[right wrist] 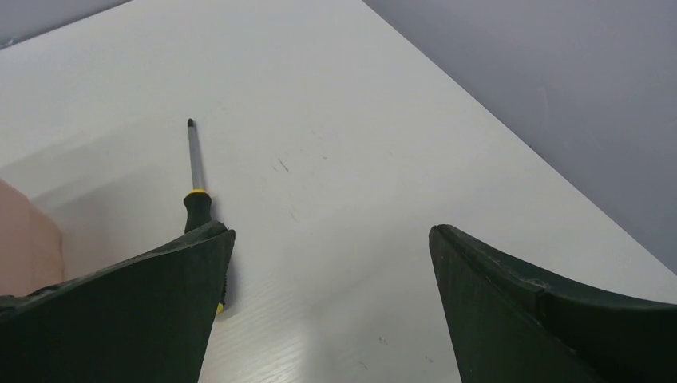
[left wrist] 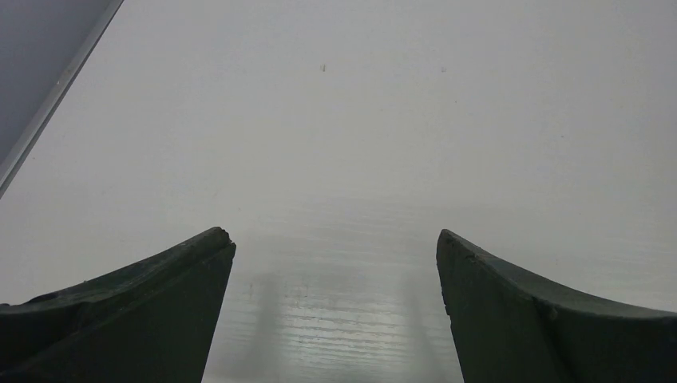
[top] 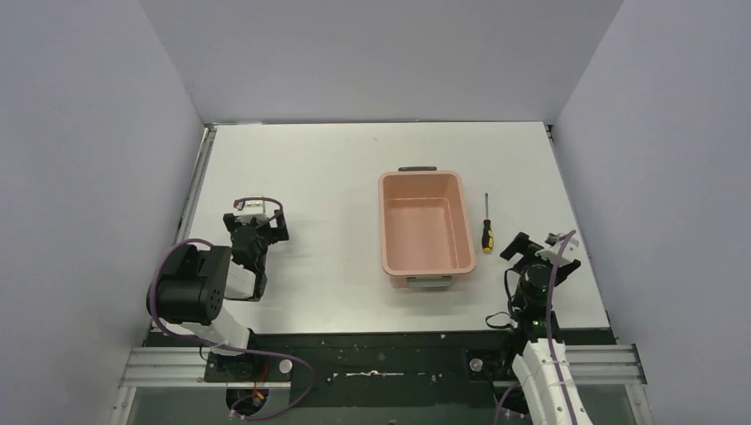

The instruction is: Put the screwdriver in the bin

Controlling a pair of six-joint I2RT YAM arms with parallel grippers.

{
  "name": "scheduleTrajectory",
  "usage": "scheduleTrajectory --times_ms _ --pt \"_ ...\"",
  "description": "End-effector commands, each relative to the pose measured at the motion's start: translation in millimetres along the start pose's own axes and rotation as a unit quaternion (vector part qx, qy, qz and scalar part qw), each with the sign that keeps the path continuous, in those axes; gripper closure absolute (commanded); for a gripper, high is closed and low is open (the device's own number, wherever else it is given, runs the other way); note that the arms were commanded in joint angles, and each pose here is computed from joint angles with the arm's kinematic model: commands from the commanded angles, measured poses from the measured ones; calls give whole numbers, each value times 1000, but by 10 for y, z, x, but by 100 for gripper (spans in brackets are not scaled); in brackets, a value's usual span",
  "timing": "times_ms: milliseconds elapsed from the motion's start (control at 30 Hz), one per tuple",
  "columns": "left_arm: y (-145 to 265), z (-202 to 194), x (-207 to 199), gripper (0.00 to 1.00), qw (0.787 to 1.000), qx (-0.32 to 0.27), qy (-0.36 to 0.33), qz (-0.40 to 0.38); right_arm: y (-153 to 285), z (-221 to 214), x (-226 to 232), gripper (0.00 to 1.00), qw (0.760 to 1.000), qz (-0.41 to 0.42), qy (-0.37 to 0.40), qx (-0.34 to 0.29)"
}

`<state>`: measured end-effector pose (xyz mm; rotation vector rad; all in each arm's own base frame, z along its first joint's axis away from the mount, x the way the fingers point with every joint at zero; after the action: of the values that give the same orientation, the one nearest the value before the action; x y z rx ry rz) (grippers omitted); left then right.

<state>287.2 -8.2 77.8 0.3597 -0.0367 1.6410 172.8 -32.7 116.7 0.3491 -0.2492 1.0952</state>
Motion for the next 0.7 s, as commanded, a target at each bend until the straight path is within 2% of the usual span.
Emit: scheduleTrajectory --times_ms 0,67,167,300,400,500,667 --pt "-33 86 28 3 1000 -21 0 7 -71 528 231 0 993 -21 -86 -74" --pt "-33 86 30 3 1000 -21 0 8 -107 727 349 0 992 -29 -103 -68" --pt "-33 87 31 3 1000 -21 0 8 -236 1048 585 0 997 -24 -62 -27" --pt "-33 84 28 3 1000 -21 1 7 -552 1387 881 0 991 -85 14 107" --pt "-33 87 27 3 1000 -21 1 7 -792 1474 1123 0 964 -78 78 242" --pt "-33 87 27 3 1000 -21 1 7 -1020 1351 1285 0 935 -43 100 337" --pt "-33 85 27 3 1000 -21 1 7 -1242 813 1264 7 899 -18 92 428"
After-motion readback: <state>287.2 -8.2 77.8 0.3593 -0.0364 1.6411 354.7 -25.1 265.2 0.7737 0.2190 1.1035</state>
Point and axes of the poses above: each gripper's point midway between its finger pads, its own y axis back along the fingers, its own x axis along the line the jaws close on, z = x × y, the point moved 9 cm from there along y, back along the fingers, and after that the axes turned 15 degrees about -y, right-handed, at the moved point
